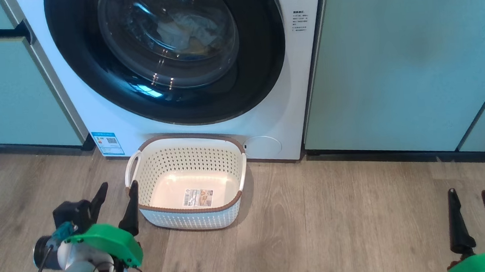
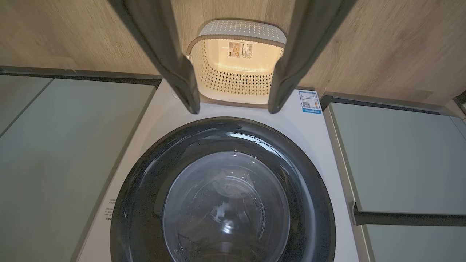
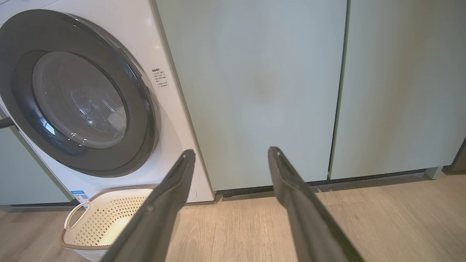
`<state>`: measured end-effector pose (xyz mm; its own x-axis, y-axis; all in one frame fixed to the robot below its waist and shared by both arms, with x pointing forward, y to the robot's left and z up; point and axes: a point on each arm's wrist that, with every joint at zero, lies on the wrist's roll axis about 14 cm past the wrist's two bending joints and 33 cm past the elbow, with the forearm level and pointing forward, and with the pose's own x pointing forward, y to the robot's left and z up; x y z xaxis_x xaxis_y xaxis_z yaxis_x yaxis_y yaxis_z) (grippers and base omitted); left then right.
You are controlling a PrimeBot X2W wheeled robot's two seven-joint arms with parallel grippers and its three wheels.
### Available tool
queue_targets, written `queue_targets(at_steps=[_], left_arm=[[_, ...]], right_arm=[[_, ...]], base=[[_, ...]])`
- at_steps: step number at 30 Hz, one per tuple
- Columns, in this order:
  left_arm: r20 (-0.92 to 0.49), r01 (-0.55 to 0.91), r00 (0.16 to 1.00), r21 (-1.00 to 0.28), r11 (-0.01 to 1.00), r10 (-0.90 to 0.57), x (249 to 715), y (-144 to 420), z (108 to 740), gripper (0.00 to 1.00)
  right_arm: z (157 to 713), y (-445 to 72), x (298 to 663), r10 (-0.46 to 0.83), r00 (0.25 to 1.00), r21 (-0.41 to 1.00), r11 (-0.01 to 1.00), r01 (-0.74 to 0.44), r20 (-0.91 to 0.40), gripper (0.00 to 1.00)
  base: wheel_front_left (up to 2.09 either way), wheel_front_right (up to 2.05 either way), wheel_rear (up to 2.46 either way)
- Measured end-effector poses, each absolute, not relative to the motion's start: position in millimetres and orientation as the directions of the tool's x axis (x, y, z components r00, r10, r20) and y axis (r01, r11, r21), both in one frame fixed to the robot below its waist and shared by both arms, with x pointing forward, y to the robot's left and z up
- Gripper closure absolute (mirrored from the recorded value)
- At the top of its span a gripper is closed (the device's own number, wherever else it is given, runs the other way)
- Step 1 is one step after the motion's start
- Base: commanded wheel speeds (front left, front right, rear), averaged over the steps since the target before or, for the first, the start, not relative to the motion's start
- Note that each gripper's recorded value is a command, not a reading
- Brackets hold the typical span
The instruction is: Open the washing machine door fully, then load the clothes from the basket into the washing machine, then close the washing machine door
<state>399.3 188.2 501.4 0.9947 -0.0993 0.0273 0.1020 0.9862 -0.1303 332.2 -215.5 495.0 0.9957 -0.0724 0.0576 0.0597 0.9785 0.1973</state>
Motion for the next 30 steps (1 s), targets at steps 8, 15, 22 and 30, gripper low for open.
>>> queue_targets(at_steps=[8,15,22,30], left_arm=[[0.02,0.104,0.995,-0.129,0.986,-0.102,397,188,499,0.0],[0.02,0.102,0.995,-0.128,0.987,-0.1,397,188,499,0.0],[0.021,0.102,0.995,-0.133,0.986,-0.1,396,189,500,0.0],[0.016,0.104,0.995,-0.135,0.985,-0.102,396,188,498,1.0]], right_arm=[[493,-208,334,-0.048,0.997,0.197,0.98,0.037,0.052,0.0],[494,-205,334,-0.039,0.998,0.197,0.98,0.028,0.054,0.0],[494,-203,335,-0.033,0.998,0.198,0.98,0.022,0.055,0.0],[491,-202,335,-0.03,0.998,0.198,0.98,0.021,0.046,1.0]], base=[[0.0,0.0,0.0],[0.0,0.0,0.0],[0.0,0.0,0.0],[0.0,0.0,0.0]])
